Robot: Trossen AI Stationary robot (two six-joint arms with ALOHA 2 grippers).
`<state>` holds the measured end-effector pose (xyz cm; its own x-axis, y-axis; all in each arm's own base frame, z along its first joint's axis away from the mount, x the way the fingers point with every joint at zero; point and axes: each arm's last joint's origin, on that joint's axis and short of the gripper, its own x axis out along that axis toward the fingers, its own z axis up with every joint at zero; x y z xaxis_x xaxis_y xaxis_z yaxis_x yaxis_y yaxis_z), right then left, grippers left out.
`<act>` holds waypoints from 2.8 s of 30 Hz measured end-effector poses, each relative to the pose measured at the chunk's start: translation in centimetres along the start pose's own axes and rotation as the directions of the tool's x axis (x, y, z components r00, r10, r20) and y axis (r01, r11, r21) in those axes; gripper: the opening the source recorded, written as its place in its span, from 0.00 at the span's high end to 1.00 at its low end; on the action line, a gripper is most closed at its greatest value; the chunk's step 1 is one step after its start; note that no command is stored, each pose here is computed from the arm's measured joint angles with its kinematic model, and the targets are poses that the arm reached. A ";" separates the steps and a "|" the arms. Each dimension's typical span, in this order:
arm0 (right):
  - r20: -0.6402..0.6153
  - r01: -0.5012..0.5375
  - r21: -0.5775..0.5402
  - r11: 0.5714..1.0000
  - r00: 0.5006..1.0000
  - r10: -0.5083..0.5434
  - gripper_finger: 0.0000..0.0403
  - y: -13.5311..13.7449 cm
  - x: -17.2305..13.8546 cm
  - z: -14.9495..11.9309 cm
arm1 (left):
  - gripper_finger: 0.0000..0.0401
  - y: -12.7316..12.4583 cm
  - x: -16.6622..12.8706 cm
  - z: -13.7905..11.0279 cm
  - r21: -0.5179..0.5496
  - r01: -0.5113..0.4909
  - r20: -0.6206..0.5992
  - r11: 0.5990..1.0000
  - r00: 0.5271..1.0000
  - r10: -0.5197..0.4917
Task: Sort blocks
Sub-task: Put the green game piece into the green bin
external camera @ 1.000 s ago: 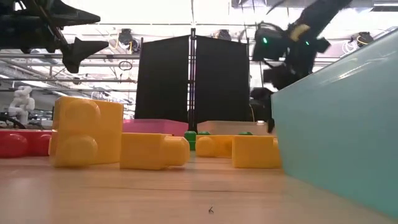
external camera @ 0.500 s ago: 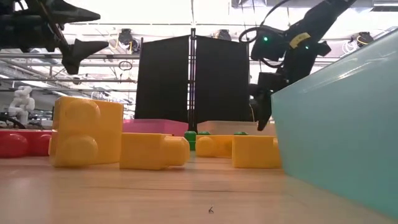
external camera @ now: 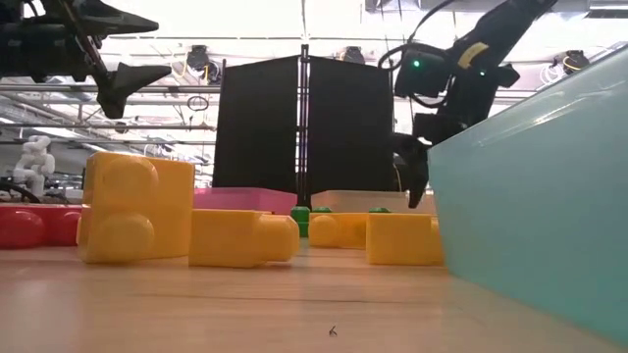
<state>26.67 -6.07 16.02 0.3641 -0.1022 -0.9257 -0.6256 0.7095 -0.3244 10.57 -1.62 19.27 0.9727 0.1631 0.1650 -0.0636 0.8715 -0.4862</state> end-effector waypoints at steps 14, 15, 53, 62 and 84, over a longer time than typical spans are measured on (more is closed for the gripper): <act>-0.058 -0.047 -0.046 0.998 0.997 0.044 0.39 0.0 3.1 -0.3 | 0.27 0.0 0.0 0.0 0.002 -0.001 -0.003 1.000 1.000 0.001; -0.071 -0.053 -0.044 0.998 0.996 0.050 0.41 0.1 3.3 -0.3 | 0.27 0.0 0.0 0.0 0.002 -0.001 -0.003 1.000 1.000 0.001; 0.421 -0.323 0.669 0.669 0.907 0.016 0.66 2.5 -16.5 12.5 | 0.27 0.0 0.0 -0.1 0.006 -0.004 -0.007 1.000 1.000 0.004; 0.342 -0.374 0.716 0.589 0.924 0.172 0.66 7.0 -13.3 16.4 | 0.27 0.0 0.0 0.0 0.004 -0.002 -0.002 1.000 1.000 0.002; 0.215 -0.378 0.751 0.541 0.916 0.340 0.65 16.4 -8.3 21.2 | 0.27 0.2 0.0 0.1 0.001 -0.073 0.035 0.997 0.997 0.073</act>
<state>28.06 21.21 22.50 0.2695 0.2976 -0.9159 0.0425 0.9464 0.3201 10.53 -1.39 19.26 0.9570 0.2426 0.1592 -0.1348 0.8575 -0.4965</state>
